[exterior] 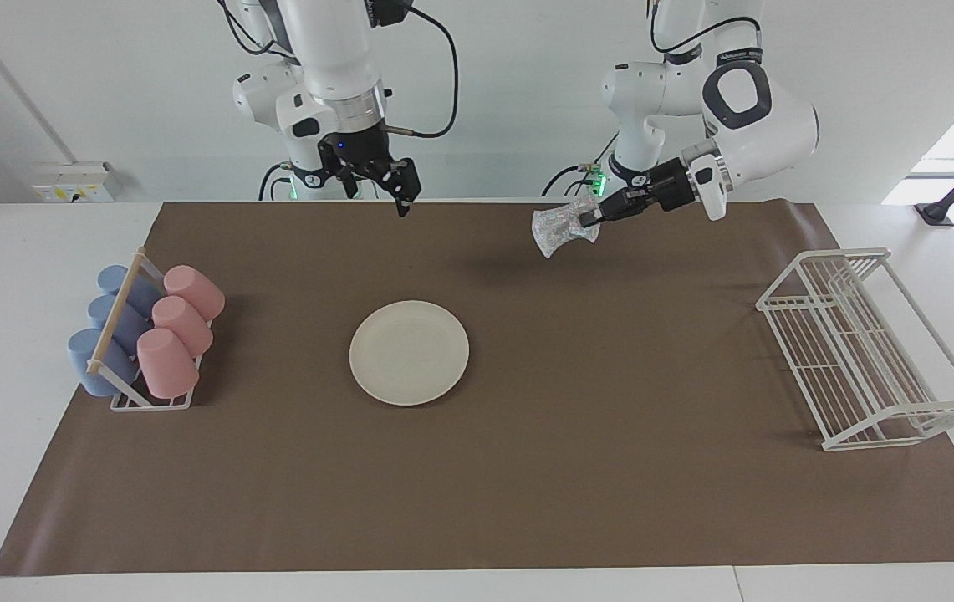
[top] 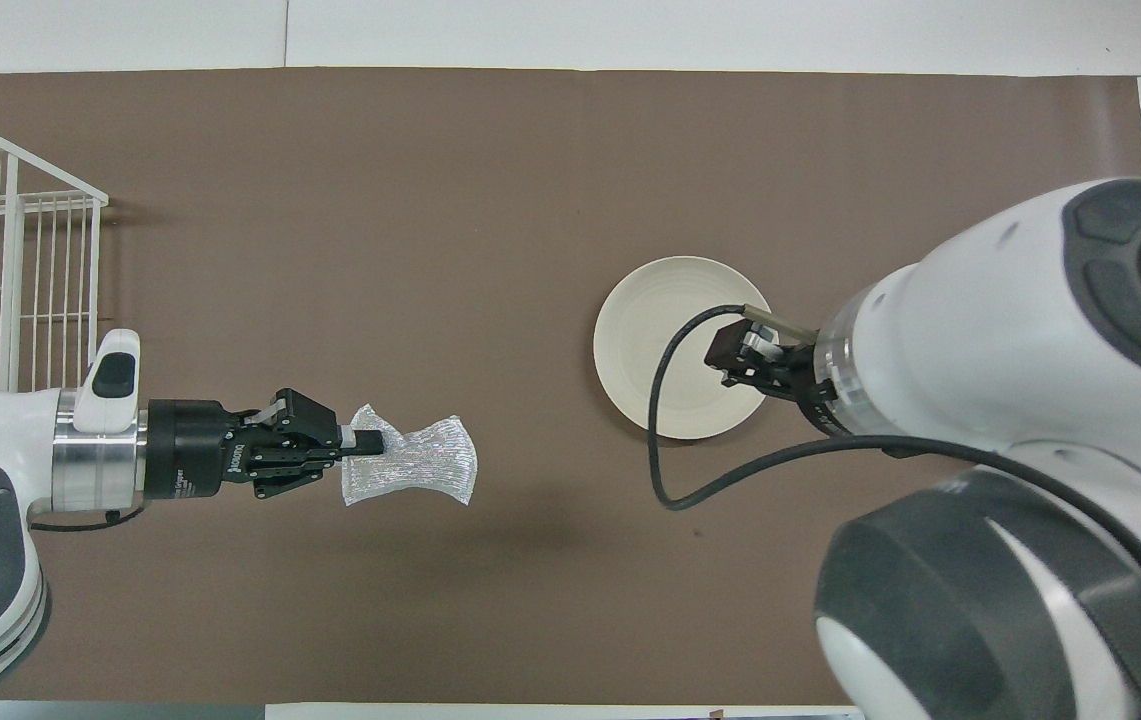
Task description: Wipe plate with sponge
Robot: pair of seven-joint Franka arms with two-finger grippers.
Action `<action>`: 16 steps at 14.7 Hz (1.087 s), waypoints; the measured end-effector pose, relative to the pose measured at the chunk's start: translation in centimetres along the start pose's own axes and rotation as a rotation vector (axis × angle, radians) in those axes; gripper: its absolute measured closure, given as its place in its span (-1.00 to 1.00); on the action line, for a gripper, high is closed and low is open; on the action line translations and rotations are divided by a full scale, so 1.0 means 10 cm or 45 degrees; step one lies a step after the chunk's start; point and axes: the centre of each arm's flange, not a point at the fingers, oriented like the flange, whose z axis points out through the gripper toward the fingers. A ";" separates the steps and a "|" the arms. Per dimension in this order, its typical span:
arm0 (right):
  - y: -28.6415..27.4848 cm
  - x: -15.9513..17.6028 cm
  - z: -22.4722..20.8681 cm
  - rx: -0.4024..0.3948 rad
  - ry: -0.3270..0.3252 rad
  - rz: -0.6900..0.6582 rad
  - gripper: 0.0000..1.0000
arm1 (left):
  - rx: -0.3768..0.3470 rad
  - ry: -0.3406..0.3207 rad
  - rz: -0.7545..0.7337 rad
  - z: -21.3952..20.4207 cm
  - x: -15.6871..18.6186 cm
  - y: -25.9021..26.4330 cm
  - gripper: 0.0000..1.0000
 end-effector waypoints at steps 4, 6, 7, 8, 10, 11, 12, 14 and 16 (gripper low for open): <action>0.75 0.63 -0.06 0.009 0.008 -0.174 -1.00 | 0.394 0.164 0.013 -0.29 0.26 0.08 0.89; 1.11 0.86 -0.07 0.012 0.011 -0.273 -1.00 | 0.624 0.229 0.020 -0.43 0.39 0.25 0.89; 1.24 0.93 -0.08 0.013 0.013 -0.326 -1.00 | 0.752 0.250 0.042 -0.51 0.44 0.34 0.89; 1.36 0.99 -0.09 0.014 0.015 -0.372 -1.00 | 0.889 0.265 0.068 -0.60 0.48 0.41 0.89; 1.66 1.14 -0.11 0.016 0.020 -0.460 -1.00 | 1.160 0.300 0.125 -0.69 0.49 0.54 0.89; 1.78 1.19 -0.11 0.017 0.021 -0.482 -1.00 | 1.275 0.327 0.148 -0.71 0.49 0.59 0.89; 1.84 1.22 -0.11 0.016 0.021 -0.494 -1.00 | 1.386 0.362 0.167 -0.74 0.49 0.62 0.89; 1.81 1.23 -0.11 0.014 0.025 -0.509 -1.00 | 1.583 0.444 0.213 -0.80 0.50 0.66 0.89; 1.70 1.19 -0.12 0.012 0.028 -0.532 -1.00 | 1.769 0.530 0.249 -0.87 0.55 0.69 0.89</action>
